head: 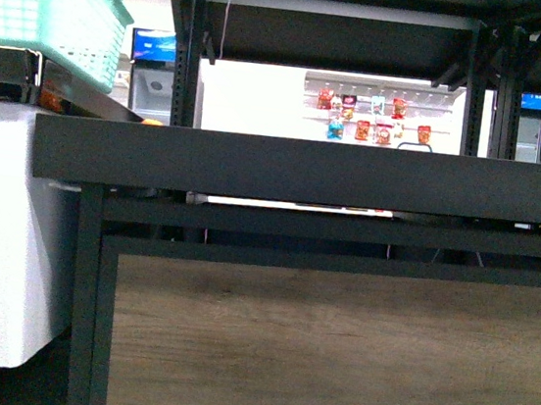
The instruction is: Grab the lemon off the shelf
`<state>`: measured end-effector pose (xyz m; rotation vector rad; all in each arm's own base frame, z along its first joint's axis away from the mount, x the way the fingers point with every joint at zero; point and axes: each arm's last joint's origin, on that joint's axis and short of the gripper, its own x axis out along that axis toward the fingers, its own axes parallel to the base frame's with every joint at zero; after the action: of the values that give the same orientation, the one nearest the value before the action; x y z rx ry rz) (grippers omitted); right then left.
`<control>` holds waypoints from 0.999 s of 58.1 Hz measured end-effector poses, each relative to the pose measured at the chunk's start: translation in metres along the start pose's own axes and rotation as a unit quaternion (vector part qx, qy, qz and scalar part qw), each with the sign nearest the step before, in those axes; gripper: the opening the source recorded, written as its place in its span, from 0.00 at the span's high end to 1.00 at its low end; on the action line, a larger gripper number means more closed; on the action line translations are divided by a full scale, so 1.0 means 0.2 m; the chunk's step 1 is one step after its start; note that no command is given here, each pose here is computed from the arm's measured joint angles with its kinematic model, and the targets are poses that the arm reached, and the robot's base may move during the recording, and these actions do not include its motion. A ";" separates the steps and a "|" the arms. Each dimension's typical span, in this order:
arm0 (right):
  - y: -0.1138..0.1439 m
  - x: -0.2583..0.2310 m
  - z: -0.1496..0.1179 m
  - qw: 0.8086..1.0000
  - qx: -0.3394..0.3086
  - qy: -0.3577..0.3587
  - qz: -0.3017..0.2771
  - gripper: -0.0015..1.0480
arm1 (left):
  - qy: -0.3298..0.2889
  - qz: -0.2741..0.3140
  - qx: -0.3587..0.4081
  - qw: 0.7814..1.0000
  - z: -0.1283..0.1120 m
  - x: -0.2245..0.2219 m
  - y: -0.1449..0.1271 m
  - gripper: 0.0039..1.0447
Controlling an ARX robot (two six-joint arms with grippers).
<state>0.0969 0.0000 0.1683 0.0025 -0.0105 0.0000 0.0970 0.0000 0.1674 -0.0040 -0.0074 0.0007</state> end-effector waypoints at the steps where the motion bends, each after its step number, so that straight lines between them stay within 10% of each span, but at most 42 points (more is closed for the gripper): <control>1: 0.00 0.00 0.00 1.000 0.000 0.000 0.000 0.07 | 0.000 0.000 0.000 1.000 0.00 0.00 0.00 0.08; 58: 0.00 0.00 0.00 1.000 0.000 0.000 0.000 0.07 | 0.000 0.000 0.000 1.000 0.00 0.00 0.00 0.08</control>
<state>0.0969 0.0000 0.1683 0.0025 -0.0109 0.0008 0.0969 0.0000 0.1674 -0.0040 -0.0082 0.0000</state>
